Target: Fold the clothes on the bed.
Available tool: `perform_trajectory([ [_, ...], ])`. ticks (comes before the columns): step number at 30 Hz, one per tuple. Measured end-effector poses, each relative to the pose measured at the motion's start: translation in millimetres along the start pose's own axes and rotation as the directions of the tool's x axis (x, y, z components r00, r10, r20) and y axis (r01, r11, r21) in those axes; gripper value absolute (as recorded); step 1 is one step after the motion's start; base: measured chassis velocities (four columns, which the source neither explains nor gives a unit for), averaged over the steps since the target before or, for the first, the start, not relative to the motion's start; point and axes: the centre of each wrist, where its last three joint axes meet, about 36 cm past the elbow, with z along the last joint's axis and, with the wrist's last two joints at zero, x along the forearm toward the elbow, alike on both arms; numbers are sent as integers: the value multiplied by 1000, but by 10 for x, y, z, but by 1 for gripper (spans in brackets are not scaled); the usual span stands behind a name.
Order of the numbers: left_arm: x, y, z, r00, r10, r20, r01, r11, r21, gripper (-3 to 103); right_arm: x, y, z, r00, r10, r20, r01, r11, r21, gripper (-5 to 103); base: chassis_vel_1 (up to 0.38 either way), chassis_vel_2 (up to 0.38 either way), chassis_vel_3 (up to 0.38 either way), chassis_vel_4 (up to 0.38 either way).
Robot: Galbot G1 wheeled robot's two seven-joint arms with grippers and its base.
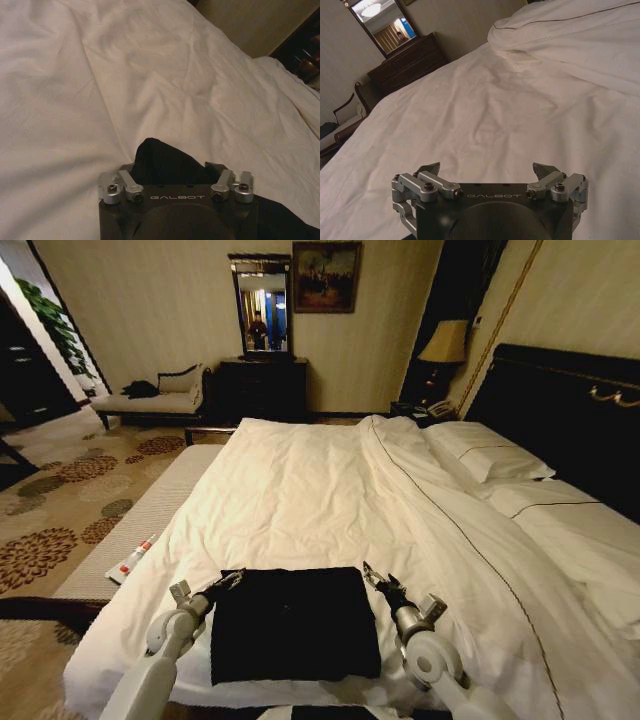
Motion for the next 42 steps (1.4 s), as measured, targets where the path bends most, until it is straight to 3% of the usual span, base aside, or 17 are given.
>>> perform_trajectory([
  [2,25,-4,-4,1000,3,9,-3,1000,1,63,-16,-12,6,1000,4,-1,-4,1000,2,100,0,0,0,0],
  [6,47,-1,-9,1000,3,17,-3,1000,3,57,-36,-32,17,1000,12,-4,-12,1000,4,100,0,0,0,0],
  [8,68,15,-9,1000,-2,25,2,1000,6,41,-86,-74,35,1000,26,-6,-26,1000,7,100,0,0,0,0],
  [10,75,17,-11,1000,-3,28,3,1000,7,41,-104,-87,40,1000,31,-6,-31,999,8,100,0,0,0,0],
  [11,91,21,-19,999,-4,34,4,1000,9,36,-136,-112,48,999,39,-5,-39,999,9,100,0,0,0,0],
  [13,127,35,-30,999,-8,46,7,1000,16,25,-196,-152,53,1000,2,30,-2,1000,10,100,0,0,0,0],
  [16,141,48,-27,999,-12,51,11,1000,17,20,-226,-168,54,998,-30,49,30,999,17,100,0,0,0,0],
  [19,157,69,-35,998,-18,63,17,1000,18,4,-285,-175,65,997,-59,55,58,998,26,100,0,0,0,0],
  [27,139,132,-152,995,-37,91,33,998,48,2,-436,-307,95,997,-67,33,65,996,57,100,0,0,0,0],
  [35,48,172,-490,988,-52,144,43,997,67,2,-656,-440,176,982,-190,-19,190,981,36,100,0,0,0,0],
  [42,84,155,-413,990,-59,127,55,998,40,2,-895,-617,316,955,-293,-54,295,954,44,100,0,0,0,0],
])
